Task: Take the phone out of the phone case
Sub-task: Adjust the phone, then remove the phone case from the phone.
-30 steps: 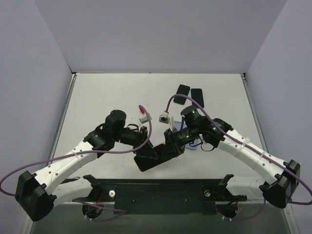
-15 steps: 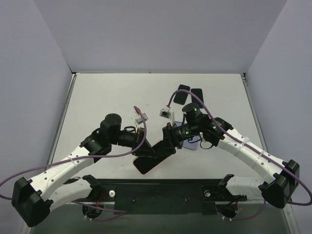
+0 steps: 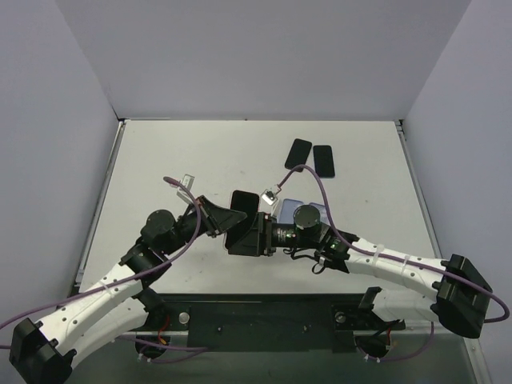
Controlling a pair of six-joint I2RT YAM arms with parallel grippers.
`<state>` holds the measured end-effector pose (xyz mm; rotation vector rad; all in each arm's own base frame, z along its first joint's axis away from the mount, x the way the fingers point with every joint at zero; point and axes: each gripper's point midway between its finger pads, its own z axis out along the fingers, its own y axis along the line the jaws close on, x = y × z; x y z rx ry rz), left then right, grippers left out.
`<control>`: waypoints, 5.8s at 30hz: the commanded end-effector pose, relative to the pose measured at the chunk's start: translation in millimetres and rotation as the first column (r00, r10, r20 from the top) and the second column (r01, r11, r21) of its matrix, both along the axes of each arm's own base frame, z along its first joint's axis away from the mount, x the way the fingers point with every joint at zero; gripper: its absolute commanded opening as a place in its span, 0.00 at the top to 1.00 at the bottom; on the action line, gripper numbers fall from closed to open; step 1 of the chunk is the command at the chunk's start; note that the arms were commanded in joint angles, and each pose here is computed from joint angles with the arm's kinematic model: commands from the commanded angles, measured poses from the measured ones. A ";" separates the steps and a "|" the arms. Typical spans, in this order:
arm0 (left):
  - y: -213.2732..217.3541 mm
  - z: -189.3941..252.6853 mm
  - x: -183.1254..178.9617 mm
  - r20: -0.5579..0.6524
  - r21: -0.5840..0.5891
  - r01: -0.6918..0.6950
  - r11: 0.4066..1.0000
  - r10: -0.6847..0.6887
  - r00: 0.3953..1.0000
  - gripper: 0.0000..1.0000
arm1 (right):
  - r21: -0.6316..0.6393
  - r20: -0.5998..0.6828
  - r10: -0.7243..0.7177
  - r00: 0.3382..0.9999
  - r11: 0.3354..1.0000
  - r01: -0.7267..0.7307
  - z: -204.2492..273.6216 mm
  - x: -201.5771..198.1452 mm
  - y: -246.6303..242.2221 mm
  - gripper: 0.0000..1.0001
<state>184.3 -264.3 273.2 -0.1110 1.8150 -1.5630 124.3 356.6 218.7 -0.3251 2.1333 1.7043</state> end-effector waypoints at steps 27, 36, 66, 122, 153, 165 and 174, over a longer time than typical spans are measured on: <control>39.1 90.7 -0.9 0.021 -0.362 -0.145 0.921 0.163 0.986 0.78 | 0.370 0.058 -0.047 0.997 0.929 0.022 87.0 6.5 17.5 1.00; 39.7 110.1 -3.2 0.081 -0.240 -0.139 0.961 0.163 0.983 0.30 | 0.332 0.137 0.022 0.990 0.941 -0.067 94.6 -15.3 11.5 1.00; 24.7 136.7 -22.6 0.233 -0.211 0.312 0.926 -0.262 0.936 0.60 | 0.194 0.193 0.154 0.969 0.962 -0.192 100.6 -26.6 15.5 1.00; 48.1 200.0 -43.9 0.118 -0.449 0.389 0.805 -0.378 0.918 1.00 | -0.012 0.555 0.427 0.714 0.863 -0.506 94.2 -34.0 23.9 1.00; 54.9 187.5 -14.6 -0.063 -0.631 0.210 0.746 -0.320 0.945 1.00 | -0.470 0.723 0.386 0.573 0.883 -0.003 58.0 81.8 26.7 1.00; 91.8 155.5 43.3 -0.015 -0.680 -0.116 0.724 0.145 0.989 1.00 | 0.319 0.280 -0.172 0.944 0.945 0.077 121.0 25.5 31.7 0.30; 109.1 151.8 45.5 0.000 -0.695 -0.192 0.693 0.267 0.964 1.00 | 0.440 0.284 -0.297 0.912 0.885 0.152 145.8 15.7 21.7 0.33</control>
